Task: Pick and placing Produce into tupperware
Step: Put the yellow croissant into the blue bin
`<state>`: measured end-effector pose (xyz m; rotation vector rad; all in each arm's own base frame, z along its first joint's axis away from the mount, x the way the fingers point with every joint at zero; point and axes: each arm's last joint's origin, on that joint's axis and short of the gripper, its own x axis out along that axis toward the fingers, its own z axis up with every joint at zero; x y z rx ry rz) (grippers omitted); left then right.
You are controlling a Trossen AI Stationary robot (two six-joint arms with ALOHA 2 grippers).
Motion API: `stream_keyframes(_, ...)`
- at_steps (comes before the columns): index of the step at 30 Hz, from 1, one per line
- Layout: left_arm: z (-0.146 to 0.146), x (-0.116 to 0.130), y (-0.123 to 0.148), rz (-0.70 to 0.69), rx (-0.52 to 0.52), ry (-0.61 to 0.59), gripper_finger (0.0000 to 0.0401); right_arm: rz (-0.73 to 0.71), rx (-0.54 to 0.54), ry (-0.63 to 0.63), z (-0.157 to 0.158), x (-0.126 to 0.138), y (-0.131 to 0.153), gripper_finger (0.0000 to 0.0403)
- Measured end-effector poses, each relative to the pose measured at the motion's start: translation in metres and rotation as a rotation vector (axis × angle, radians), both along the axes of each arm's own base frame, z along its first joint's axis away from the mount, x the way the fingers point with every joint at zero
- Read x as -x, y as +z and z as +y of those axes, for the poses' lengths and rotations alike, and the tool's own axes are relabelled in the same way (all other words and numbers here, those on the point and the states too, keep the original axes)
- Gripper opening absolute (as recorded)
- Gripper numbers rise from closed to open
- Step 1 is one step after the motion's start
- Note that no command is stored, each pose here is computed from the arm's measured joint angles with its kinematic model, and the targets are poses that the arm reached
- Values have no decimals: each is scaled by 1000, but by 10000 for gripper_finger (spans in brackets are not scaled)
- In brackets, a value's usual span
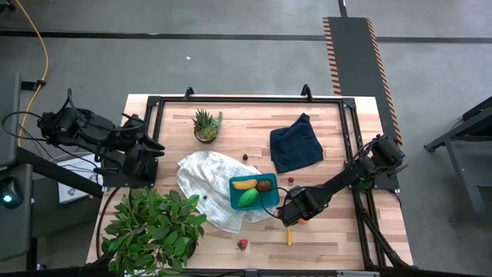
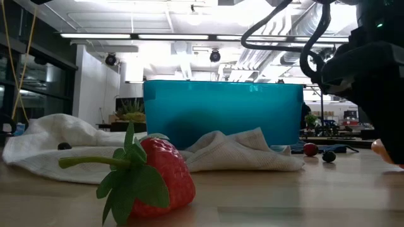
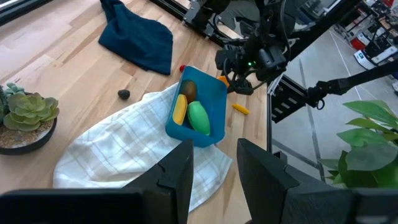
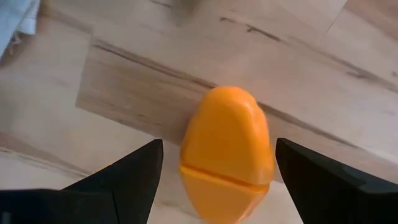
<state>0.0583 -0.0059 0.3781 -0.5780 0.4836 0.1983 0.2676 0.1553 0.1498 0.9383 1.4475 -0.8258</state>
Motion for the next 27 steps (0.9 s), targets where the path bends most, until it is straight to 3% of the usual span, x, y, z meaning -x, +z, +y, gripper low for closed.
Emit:
stream_keyframes(10, 0, 0, 0, 0, 0, 0, 111, -9, 14, 2, 0, 0, 0, 300)
stream_keyframes(27, 0, 0, 0, 0, 0, 1, 111, -3, 5, 3, 0, 0, 0, 246)
